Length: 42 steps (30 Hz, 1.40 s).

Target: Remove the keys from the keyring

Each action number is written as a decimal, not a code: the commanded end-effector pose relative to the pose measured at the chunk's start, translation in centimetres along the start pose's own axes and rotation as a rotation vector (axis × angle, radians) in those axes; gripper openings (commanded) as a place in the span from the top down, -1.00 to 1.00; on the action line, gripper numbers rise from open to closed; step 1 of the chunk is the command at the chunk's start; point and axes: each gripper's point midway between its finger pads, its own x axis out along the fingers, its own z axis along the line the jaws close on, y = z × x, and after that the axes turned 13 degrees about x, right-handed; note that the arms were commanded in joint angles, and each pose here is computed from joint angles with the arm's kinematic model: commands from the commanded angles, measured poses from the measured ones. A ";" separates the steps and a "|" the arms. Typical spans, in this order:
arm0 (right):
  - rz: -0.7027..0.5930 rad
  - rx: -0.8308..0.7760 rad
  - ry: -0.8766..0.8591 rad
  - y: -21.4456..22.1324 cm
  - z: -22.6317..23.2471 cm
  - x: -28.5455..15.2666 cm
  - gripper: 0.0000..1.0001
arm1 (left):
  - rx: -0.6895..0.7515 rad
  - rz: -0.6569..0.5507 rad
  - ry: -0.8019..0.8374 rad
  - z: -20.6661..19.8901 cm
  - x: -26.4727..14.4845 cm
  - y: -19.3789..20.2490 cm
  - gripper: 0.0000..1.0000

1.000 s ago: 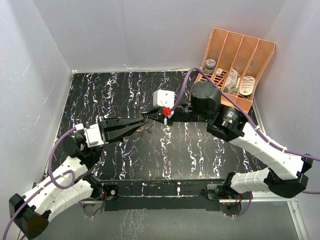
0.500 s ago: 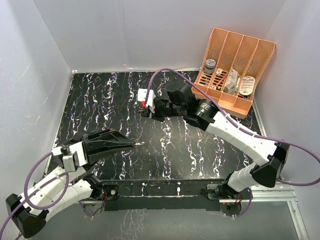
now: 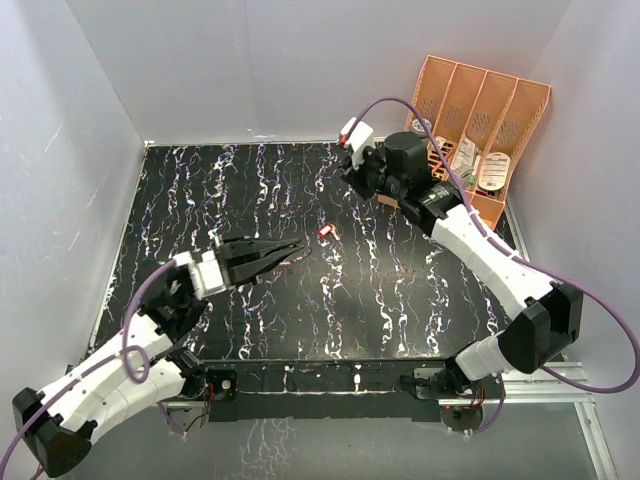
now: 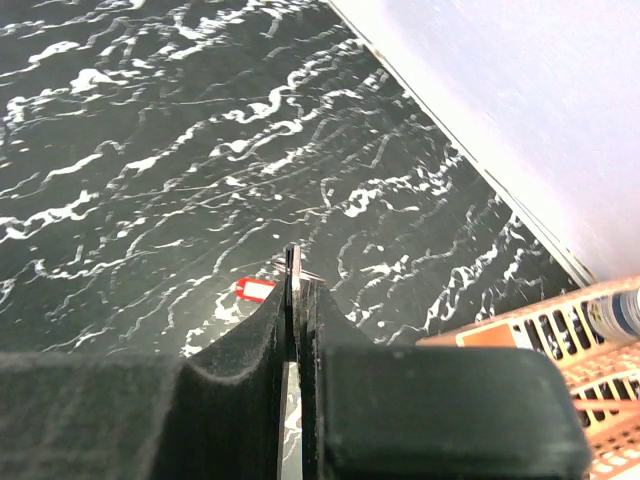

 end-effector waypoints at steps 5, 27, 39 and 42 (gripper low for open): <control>-0.118 0.112 0.079 -1.6 -3.6 1.7 1.00 | -0.149 0.411 -0.219 2.1 -4.0 14.9 1.00; -0.018 0.300 0.145 9.5 -9.8 12.2 1.00 | -0.437 0.774 -0.694 5.5 -20.4 33.4 1.00; -0.042 0.267 0.205 11.8 -11.8 15.2 1.00 | -0.606 0.775 -0.842 5.0 -25.8 39.4 1.00; -0.043 0.266 0.211 12.4 -12.3 16.5 1.00 | -0.615 0.821 -0.854 4.7 -26.7 40.6 1.00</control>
